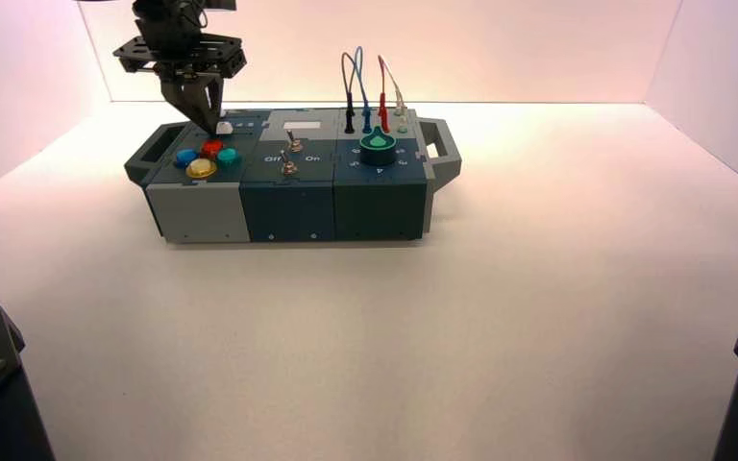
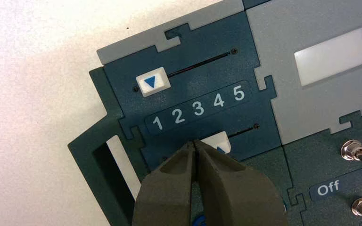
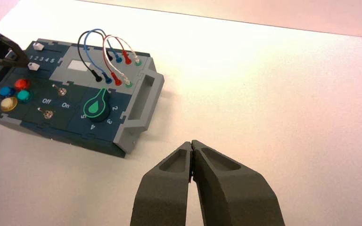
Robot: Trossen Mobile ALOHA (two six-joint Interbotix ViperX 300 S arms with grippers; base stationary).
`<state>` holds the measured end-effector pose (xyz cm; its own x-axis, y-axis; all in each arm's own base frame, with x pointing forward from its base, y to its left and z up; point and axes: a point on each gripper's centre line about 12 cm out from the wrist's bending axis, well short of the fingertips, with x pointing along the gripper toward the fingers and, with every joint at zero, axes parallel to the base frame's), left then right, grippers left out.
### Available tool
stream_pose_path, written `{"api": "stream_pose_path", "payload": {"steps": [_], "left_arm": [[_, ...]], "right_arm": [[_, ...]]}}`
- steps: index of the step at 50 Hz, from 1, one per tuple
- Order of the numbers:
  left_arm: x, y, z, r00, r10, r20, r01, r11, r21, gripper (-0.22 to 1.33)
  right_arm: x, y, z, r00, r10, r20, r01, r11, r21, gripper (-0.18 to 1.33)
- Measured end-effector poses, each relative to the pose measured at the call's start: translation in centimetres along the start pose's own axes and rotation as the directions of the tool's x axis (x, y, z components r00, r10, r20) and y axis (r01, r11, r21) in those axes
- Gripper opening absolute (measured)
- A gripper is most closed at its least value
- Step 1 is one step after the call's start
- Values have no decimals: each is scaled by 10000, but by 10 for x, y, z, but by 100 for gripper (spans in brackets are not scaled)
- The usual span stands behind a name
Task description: Move the bottom slider to position 3.
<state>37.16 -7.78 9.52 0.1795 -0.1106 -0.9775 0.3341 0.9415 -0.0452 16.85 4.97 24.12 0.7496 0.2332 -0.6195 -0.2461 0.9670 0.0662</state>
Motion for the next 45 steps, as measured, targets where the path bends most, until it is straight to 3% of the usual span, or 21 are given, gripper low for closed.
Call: {"api": "stream_pose_path", "payload": {"steps": [15, 21, 27, 35, 45], "left_arm": [[-1, 0, -2, 10000, -10, -91, 10, 10000, -3, -16], [-8, 6, -12, 9999, 6, -170, -10, 9998, -211, -16], [-34, 16, -21, 9997, 185, 144, -178, 9989, -433, -16], [-63, 11, -30, 9991, 190, 377, -176, 9991, -378, -16], [-78, 6, -44, 9980, 215, 591, -189, 9988, -442, -17]], "right_arm": [[-2, 0, 0, 10000, 25, 60, -25, 10000, 1, -14], [-2, 0, 0, 10000, 4, 30, -4, 10000, -18, -14], [-2, 0, -1, 10000, 14, -32, -14, 10000, -11, -14], [3, 0, -4, 9991, 8, -430, -6, 10000, 43, -14], [14, 0, -9, 9934, -3, -1147, 13, 10000, 81, -15]]}}
